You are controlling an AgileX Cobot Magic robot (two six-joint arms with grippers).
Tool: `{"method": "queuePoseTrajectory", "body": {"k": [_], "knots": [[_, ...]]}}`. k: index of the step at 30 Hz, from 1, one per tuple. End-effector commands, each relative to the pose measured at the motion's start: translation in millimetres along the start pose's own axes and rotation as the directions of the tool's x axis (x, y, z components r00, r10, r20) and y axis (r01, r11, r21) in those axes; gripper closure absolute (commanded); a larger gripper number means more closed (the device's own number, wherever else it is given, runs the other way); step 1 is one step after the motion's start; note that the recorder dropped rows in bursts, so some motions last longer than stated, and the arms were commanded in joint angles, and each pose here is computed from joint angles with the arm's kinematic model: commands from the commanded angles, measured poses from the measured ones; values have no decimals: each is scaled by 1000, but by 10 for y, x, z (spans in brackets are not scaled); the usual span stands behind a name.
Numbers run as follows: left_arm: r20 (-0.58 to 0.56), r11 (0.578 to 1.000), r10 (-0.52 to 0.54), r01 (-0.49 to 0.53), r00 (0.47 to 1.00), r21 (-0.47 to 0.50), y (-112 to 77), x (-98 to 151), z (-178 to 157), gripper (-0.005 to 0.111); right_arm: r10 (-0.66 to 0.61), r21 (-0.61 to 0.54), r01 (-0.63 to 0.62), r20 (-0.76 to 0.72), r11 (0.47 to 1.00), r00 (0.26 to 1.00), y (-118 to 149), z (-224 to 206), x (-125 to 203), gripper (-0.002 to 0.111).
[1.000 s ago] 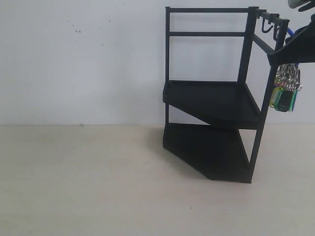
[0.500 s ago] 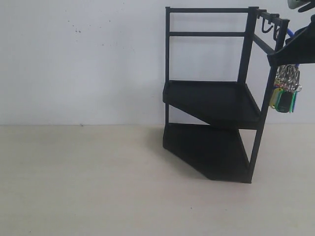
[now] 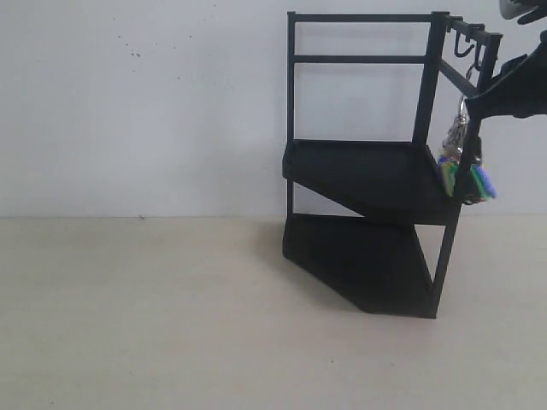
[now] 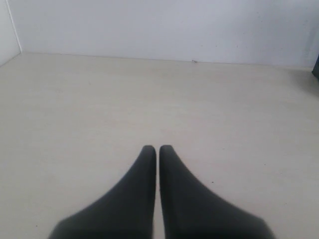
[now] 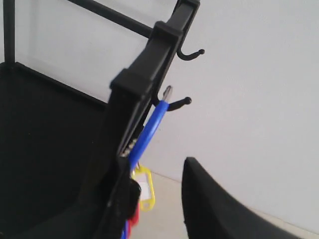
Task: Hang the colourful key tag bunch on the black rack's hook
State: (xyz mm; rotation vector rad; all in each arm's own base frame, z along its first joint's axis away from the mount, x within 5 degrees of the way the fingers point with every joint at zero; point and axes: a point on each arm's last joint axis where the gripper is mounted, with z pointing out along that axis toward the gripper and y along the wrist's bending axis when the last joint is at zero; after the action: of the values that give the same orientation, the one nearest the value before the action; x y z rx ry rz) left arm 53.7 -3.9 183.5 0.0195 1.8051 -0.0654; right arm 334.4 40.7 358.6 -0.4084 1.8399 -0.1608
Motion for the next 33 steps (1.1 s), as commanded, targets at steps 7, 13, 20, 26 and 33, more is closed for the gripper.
{"method": "queuePoseTrajectory", "body": {"k": [7,13,20,26,33], "knots": [[11,1000,-7,7,1000,-2,0,-17,0,102,63,24,-63,9,998,998,-91,-411,-177,71],[11,1000,-7,7,1000,-2,0,-17,0,102,91,35,-87,-121,996,988,-138,-839,-162,71],[11,1000,-7,7,1000,-2,0,-17,0,102,189,70,-177,-221,982,957,-169,-1413,-104,109],[11,1000,-7,7,1000,-2,0,-17,0,102,267,92,-255,-171,963,948,-101,-1891,141,109],[11,1000,-7,7,1000,-2,0,-17,0,102,325,92,-317,-95,944,941,30,-2341,531,109]]}}
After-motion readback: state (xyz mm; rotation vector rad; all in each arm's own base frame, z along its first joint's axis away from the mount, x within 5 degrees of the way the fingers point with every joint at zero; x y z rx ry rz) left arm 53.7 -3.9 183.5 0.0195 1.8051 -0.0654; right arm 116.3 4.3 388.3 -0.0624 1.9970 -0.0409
